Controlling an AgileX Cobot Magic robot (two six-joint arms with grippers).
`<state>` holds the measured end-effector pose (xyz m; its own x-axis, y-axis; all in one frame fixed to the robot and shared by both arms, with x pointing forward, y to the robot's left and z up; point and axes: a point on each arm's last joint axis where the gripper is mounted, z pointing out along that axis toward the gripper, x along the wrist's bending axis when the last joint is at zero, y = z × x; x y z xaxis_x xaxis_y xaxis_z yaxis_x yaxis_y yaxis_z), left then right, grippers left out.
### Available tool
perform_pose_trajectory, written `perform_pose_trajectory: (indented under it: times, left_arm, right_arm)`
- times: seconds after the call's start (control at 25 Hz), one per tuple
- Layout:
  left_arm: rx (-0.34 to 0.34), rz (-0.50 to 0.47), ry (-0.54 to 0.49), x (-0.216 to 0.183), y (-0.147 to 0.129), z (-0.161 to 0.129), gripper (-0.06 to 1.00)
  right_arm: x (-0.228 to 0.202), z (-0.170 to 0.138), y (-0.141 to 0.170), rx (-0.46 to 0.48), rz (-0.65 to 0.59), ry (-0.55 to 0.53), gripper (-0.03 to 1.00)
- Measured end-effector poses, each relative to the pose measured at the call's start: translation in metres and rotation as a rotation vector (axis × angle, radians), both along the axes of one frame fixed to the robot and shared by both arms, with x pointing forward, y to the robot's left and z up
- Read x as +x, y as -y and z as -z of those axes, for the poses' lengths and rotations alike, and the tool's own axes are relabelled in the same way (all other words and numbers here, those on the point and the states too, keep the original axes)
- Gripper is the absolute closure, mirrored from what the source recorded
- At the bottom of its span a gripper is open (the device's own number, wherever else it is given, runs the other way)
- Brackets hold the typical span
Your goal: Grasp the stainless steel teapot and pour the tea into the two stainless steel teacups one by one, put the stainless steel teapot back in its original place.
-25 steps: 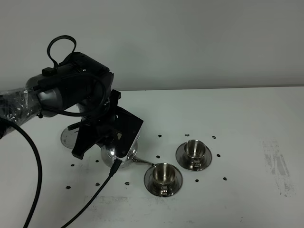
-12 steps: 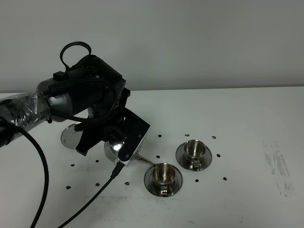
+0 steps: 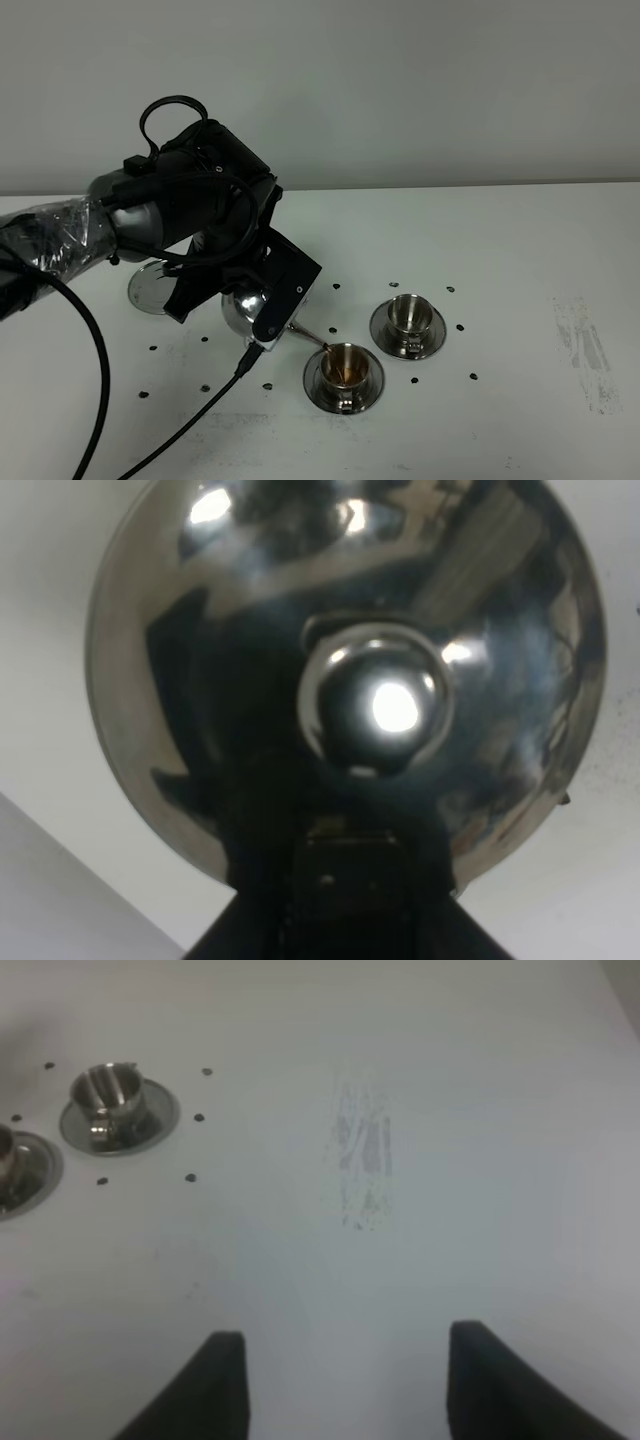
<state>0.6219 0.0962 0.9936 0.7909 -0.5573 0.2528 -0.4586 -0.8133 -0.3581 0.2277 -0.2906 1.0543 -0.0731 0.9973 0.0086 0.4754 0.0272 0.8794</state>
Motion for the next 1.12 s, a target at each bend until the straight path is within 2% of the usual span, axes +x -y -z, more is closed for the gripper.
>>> perform_pose_trajectory:
  times: [0.6, 1.12]
  left_arm:
    - [0.043, 0.03, 0.037, 0.0015, 0.0008, -0.0022, 0.72]
    - [0.033, 0.063, 0.056, -0.0013, 0.0103, -0.0028, 0.72]
  right_arm:
    - [0.0, 0.0, 0.0, 0.0, 0.0, 0.0, 0.52]
    - [0.0, 0.0, 0.0, 0.0, 0.0, 0.0, 0.52]
